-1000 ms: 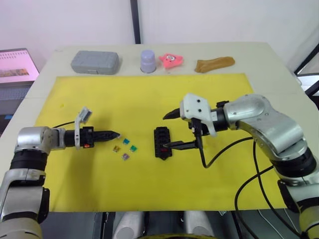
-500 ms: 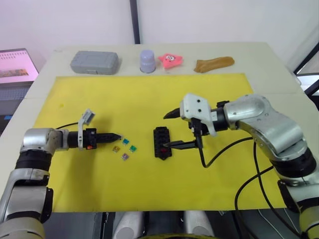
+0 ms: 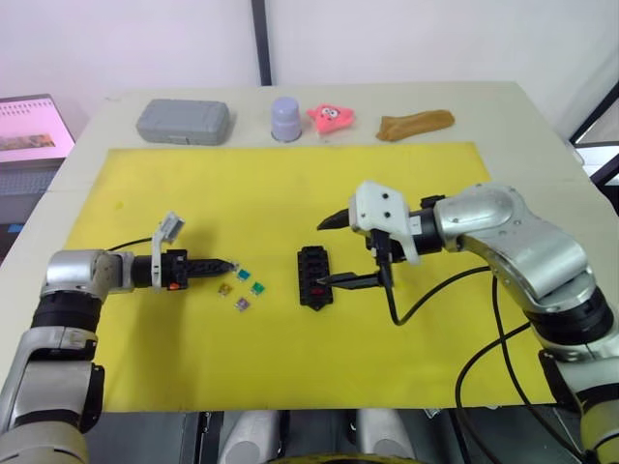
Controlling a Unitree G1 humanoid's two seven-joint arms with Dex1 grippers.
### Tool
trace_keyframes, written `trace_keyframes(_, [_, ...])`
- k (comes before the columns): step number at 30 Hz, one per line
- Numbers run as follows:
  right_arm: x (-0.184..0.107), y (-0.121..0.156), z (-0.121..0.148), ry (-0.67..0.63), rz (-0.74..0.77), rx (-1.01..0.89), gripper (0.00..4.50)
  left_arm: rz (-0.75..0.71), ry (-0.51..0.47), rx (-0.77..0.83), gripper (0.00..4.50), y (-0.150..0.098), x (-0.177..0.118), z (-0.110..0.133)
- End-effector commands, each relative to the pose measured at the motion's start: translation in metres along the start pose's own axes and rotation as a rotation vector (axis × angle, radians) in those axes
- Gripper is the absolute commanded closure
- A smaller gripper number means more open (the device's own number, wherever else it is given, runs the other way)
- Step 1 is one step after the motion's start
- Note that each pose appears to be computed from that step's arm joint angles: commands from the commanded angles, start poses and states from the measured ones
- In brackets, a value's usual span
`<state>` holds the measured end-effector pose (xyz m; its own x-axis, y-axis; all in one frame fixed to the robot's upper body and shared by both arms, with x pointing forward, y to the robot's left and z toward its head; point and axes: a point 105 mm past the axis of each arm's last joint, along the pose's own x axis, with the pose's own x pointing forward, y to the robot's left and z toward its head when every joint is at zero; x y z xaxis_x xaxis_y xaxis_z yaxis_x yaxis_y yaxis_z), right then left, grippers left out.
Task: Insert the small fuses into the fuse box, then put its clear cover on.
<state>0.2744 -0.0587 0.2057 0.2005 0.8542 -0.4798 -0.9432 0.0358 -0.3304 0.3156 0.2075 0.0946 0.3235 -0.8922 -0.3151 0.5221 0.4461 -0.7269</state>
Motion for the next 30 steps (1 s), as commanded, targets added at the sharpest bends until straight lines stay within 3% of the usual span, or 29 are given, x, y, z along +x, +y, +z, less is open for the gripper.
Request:
trace_keyframes(1, [-0.001, 0.002, 0.009, -0.02, -0.005, -0.048, 0.0, 0.032, -0.012, -0.002, 4.48, 0.004, -0.006, -0.001])
trace_keyframes(6, [-0.003, 0.002, 0.009, -0.032, -0.009, -0.029, 0.0, -0.02, -0.094, 0.095, 4.48, -0.019, -0.017, 0.021])
trace_keyframes(12, [-0.011, 0.005, 0.009, -0.078, 0.0, 0.074, 0.0, -0.149, -0.159, 0.323, 4.48, -0.083, -0.025, 0.043])
trace_keyframes(18, [-0.021, 0.0, 0.018, -0.152, 0.014, 0.24, 0.0, -0.261, -0.067, 0.564, 4.48, -0.141, -0.018, 0.031])
trace_keyframes(22, [-0.023, 0.004, 0.033, -0.229, 0.08, 0.329, 0.0, -0.32, -0.016, 0.677, 4.48, -0.162, -0.005, 0.021])
trace_keyframes(25, [-0.02, 0.008, 0.042, -0.268, 0.127, 0.359, 0.86, -0.338, -0.011, 0.714, 4.5, -0.167, 0.002, 0.021])
trace_keyframes(28, [-0.016, 0.011, 0.044, -0.263, 0.148, 0.389, 2.19, -0.345, -0.005, 0.73, 4.5, -0.168, 0.005, 0.02])
trace_keyframes(30, [-0.014, 0.012, 0.044, -0.259, 0.169, 0.421, 2.19, -0.346, 0.0, 0.741, 4.5, -0.168, 0.006, 0.02])
